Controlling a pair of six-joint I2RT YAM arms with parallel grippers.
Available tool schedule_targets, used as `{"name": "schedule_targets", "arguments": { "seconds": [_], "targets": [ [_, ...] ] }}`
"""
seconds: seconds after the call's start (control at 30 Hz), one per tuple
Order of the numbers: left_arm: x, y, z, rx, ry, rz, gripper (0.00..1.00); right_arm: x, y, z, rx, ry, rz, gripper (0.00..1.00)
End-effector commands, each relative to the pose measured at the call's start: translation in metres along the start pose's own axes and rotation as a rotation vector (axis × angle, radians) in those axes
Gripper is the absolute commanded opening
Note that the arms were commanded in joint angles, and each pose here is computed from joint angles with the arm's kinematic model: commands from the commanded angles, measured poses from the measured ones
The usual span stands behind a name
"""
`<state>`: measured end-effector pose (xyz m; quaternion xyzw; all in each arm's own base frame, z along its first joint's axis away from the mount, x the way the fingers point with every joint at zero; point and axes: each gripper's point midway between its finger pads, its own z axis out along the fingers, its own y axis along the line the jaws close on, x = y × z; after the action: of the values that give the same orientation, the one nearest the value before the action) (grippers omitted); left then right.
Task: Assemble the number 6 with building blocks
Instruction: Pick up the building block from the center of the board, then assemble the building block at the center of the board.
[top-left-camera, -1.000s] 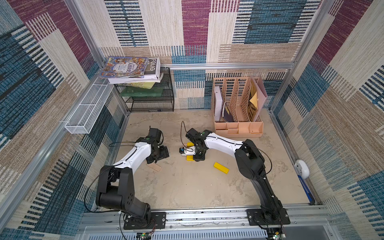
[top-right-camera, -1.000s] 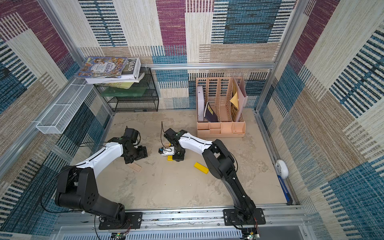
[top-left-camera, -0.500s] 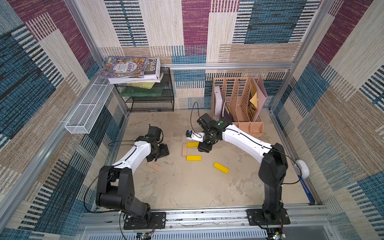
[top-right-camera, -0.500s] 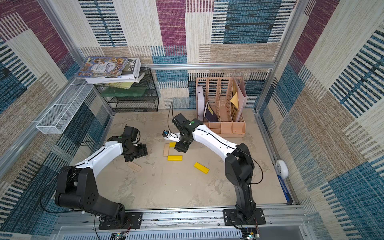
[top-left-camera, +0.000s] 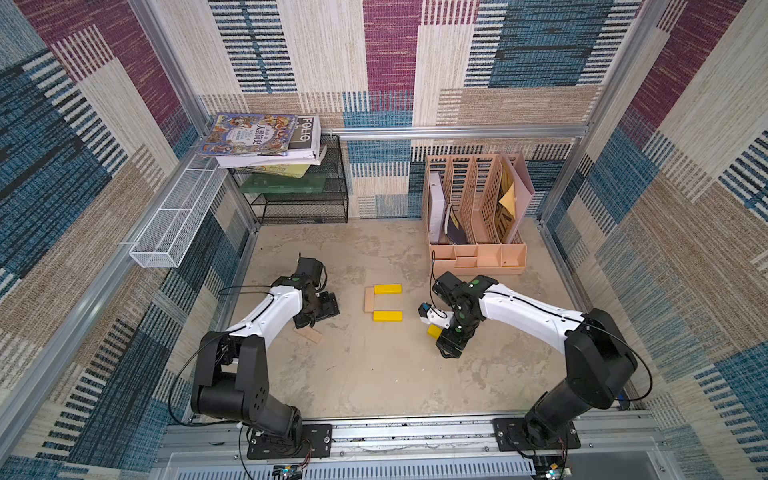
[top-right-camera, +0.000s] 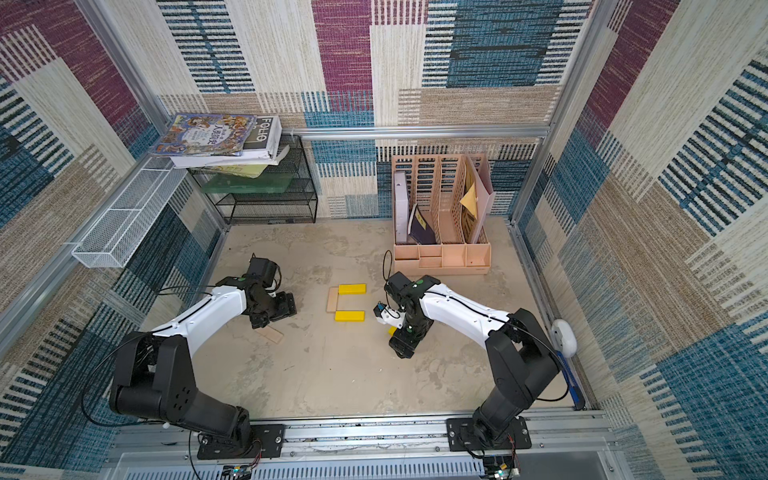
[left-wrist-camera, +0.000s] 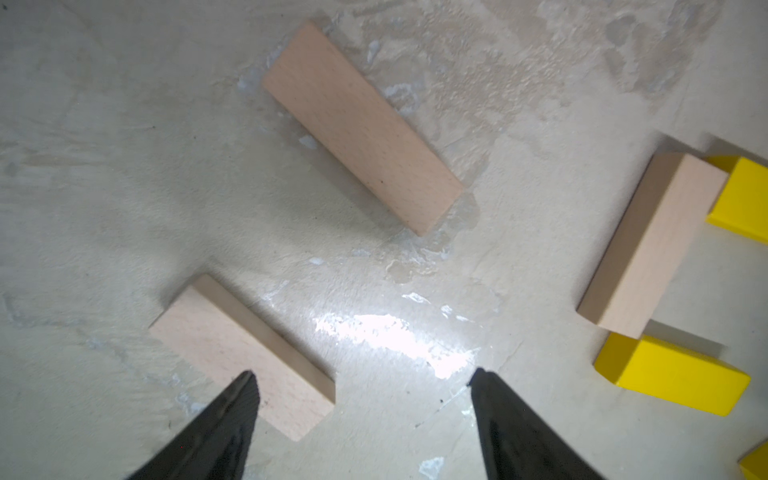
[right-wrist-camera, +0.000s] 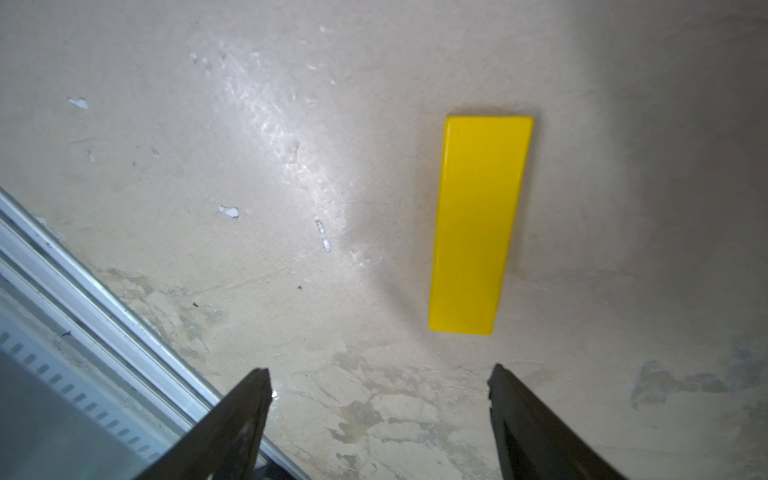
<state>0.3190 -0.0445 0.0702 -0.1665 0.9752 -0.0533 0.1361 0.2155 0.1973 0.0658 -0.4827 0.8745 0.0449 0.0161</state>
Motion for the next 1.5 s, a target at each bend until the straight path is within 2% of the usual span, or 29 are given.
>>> {"name": "schedule_targets", "arguments": {
  "seconds": [0.0,0.27,0.43,0.5,0.6,0.7,0.73,0.77,0.83,0.93,1.0,1.07,1.13,1.17,1.27,1.4,1.47],
  "targets": [
    [-0.003,-0.001,-0.002,0.005,-0.011,0.01,0.84,-0.01,-0.016,0.009,0.066,-0.013,0.035,0.85],
    [0.0,0.002,-0.005,-0.004,-0.021,0.012,0.84,-0.027,-0.038,0.027,0.146,-0.006,0.038,0.8],
    [0.005,0.006,-0.005,-0.01,-0.019,0.009,0.84,-0.017,-0.033,0.043,0.117,0.054,0.022,0.61],
    [0.007,0.008,-0.006,-0.013,-0.024,0.009,0.84,-0.01,-0.029,0.048,0.104,0.085,0.019,0.59],
    [0.01,0.01,-0.005,-0.016,-0.021,0.007,0.84,-0.005,-0.026,0.049,0.094,0.114,0.025,0.45],
    [0.011,0.01,-0.005,-0.014,-0.022,0.003,0.84,-0.008,-0.023,0.044,0.077,0.106,0.051,0.12],
    [0.011,0.01,-0.005,-0.013,-0.024,0.003,0.84,-0.011,-0.022,0.041,0.072,0.096,0.066,0.04],
    [0.011,0.01,-0.005,-0.013,-0.023,0.003,0.84,-0.017,-0.021,0.034,0.068,0.072,0.092,0.0],
    [0.01,0.01,-0.007,-0.014,-0.029,0.007,0.84,-0.037,-0.02,0.01,0.058,-0.023,0.178,0.0],
    [0.008,0.009,-0.009,-0.012,-0.037,0.008,0.84,-0.076,-0.011,-0.046,0.004,-0.243,0.333,0.0],
    [0.009,0.009,-0.008,-0.008,-0.036,0.002,0.84,-0.082,-0.018,-0.074,0.01,-0.295,0.56,0.0],
    [0.011,0.009,-0.006,-0.004,-0.033,-0.006,0.84,-0.086,-0.008,-0.082,-0.066,-0.262,0.634,0.0],
    [0.013,0.009,-0.004,0.001,-0.027,-0.014,0.84,-0.083,-0.001,-0.082,-0.027,-0.19,0.631,0.0],
    [0.014,0.009,-0.003,0.002,-0.025,-0.018,0.84,-0.08,-0.001,-0.079,0.015,-0.15,0.635,0.0],
    [0.019,0.01,-0.001,0.003,-0.016,-0.024,0.84,-0.083,0.003,-0.068,0.0,-0.12,0.709,0.0],
    [0.018,0.01,-0.005,0.003,-0.024,-0.023,0.84,-0.097,0.02,-0.051,-0.096,-0.132,0.762,0.0],
    [0.017,0.011,-0.007,0.001,-0.029,-0.023,0.83,-0.09,0.026,-0.032,-0.08,-0.053,0.782,0.0]
  ]
}}
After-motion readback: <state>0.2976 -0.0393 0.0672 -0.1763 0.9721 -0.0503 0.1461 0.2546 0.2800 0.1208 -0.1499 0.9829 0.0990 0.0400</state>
